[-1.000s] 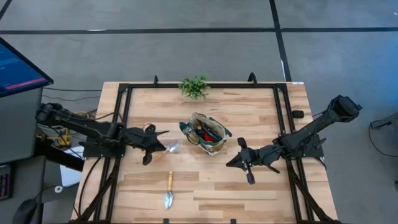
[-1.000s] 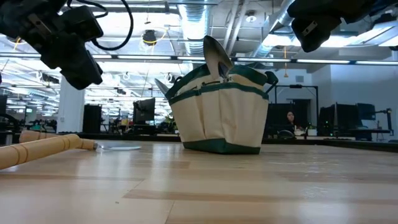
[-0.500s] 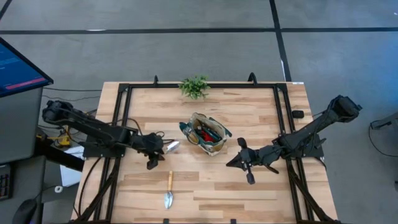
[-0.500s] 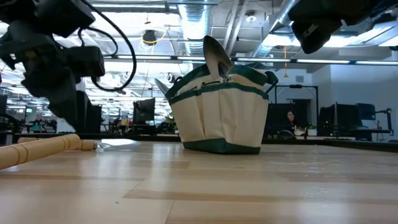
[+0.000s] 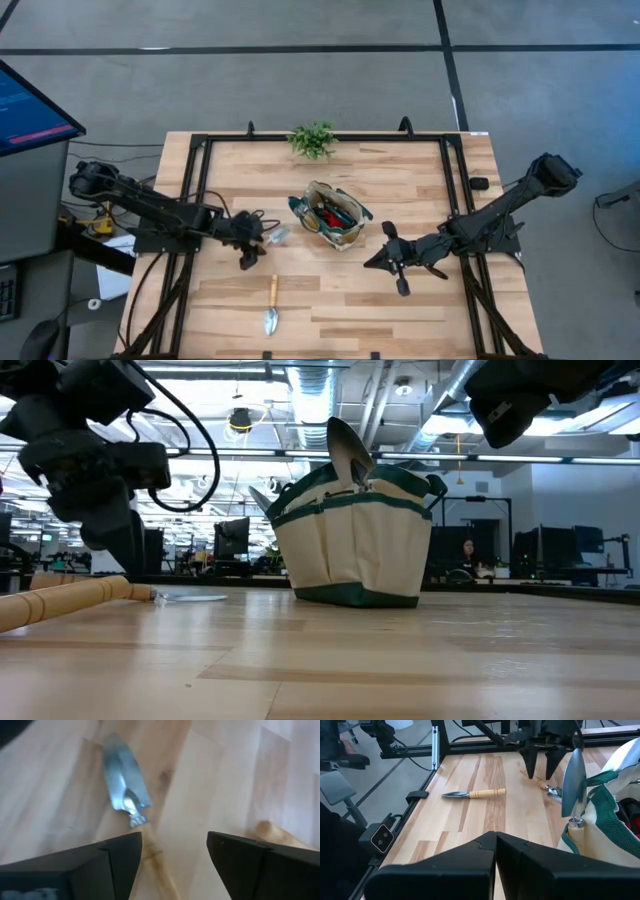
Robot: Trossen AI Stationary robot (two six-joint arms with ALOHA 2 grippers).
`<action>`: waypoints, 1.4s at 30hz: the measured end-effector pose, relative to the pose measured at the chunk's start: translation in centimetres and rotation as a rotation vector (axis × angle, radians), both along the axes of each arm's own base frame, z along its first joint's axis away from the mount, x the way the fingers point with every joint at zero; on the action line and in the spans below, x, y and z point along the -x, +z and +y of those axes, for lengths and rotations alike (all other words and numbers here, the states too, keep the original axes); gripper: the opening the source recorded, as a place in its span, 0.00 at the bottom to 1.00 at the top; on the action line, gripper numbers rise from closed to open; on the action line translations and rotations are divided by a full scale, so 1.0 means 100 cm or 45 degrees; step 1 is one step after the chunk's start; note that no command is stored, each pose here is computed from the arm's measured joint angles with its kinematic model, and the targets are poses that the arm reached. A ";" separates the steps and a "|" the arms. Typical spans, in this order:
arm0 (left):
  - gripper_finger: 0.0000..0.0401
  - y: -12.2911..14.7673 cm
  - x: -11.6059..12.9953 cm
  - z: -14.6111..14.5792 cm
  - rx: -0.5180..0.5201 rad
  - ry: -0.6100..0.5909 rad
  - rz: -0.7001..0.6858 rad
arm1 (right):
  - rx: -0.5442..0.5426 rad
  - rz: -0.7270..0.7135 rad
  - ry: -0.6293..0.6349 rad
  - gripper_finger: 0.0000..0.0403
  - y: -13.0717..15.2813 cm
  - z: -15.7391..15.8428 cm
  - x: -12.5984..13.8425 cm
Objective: Pick & Place Garden tools in Gardening bag
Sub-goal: Put the top trowel into the gardening bag
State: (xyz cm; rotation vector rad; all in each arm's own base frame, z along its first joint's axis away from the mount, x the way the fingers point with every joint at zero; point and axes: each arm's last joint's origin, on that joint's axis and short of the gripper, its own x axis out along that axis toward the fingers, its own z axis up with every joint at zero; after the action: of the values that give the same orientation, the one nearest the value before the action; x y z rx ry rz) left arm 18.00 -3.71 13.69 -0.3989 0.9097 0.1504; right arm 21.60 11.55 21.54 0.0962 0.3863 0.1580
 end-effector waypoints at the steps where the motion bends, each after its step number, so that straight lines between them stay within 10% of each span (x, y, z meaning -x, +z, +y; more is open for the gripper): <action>1: 0.54 0.000 0.000 0.000 -0.014 0.011 -0.002 | 0.000 0.000 0.000 0.00 0.000 0.000 0.000; 32: 0.54 -0.033 0.026 0.008 0.029 0.183 0.082 | 0.001 -0.003 -0.006 0.00 0.000 0.000 0.000; 42: 0.28 -0.034 0.025 0.008 0.000 0.163 0.034 | 0.001 -0.003 -0.007 0.00 0.000 0.000 0.000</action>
State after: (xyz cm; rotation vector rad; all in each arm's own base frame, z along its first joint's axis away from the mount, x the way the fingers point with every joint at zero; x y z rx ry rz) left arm 15.48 -2.93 10.25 -0.4562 0.9107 0.2731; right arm 21.61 11.53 21.55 0.0961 0.3838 0.1526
